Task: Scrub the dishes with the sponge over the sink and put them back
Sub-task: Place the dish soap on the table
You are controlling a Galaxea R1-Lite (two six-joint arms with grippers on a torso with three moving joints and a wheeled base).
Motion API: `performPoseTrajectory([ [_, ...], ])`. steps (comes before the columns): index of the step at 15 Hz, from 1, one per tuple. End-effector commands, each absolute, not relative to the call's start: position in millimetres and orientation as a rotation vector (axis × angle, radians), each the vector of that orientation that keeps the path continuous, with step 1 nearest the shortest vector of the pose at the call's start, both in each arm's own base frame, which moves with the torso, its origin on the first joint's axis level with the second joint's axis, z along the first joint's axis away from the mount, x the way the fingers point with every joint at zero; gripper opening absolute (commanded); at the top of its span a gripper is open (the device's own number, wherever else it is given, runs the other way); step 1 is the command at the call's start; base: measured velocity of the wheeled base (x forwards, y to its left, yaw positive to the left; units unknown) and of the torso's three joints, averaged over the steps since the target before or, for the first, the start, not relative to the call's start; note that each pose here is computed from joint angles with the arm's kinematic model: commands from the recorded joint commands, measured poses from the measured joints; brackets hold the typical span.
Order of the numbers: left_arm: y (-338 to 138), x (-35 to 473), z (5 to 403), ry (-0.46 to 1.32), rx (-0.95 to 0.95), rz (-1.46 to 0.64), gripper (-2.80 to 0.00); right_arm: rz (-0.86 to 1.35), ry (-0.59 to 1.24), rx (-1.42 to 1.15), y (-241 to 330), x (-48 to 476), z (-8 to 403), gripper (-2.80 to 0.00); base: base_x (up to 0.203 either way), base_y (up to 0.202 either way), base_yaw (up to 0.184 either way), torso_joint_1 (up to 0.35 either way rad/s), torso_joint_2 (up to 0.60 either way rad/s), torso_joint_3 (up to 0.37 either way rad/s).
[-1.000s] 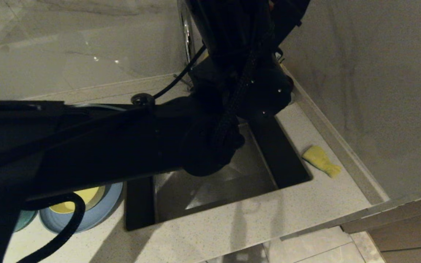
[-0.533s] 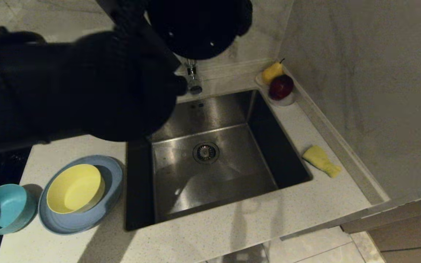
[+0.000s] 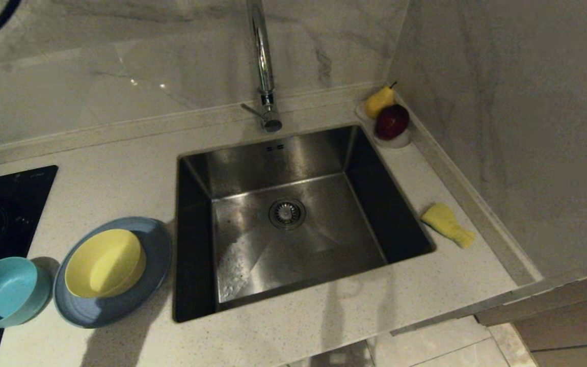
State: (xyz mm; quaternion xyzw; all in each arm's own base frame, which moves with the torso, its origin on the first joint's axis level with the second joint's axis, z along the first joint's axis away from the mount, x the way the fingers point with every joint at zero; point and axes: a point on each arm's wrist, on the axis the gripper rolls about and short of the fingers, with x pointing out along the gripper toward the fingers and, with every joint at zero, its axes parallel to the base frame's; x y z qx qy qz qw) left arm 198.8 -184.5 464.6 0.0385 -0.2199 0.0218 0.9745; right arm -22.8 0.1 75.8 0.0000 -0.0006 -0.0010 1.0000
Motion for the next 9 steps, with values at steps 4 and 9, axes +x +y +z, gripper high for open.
performPoseTrajectory([
  [4,-82,175,483,-0.471,0.016,0.133,-2.8,-0.002,-0.003,-0.002,0,-23,76,-2.8,0.0,0.0,0.0,0.0,0.0,0.0],
  [9,-14,187,461,-0.442,-0.085,0.361,-2.8,-0.002,-0.003,0.0,0,-23,76,-2.8,0.0,0.0,0.0,0.0,0.0,0.0],
])
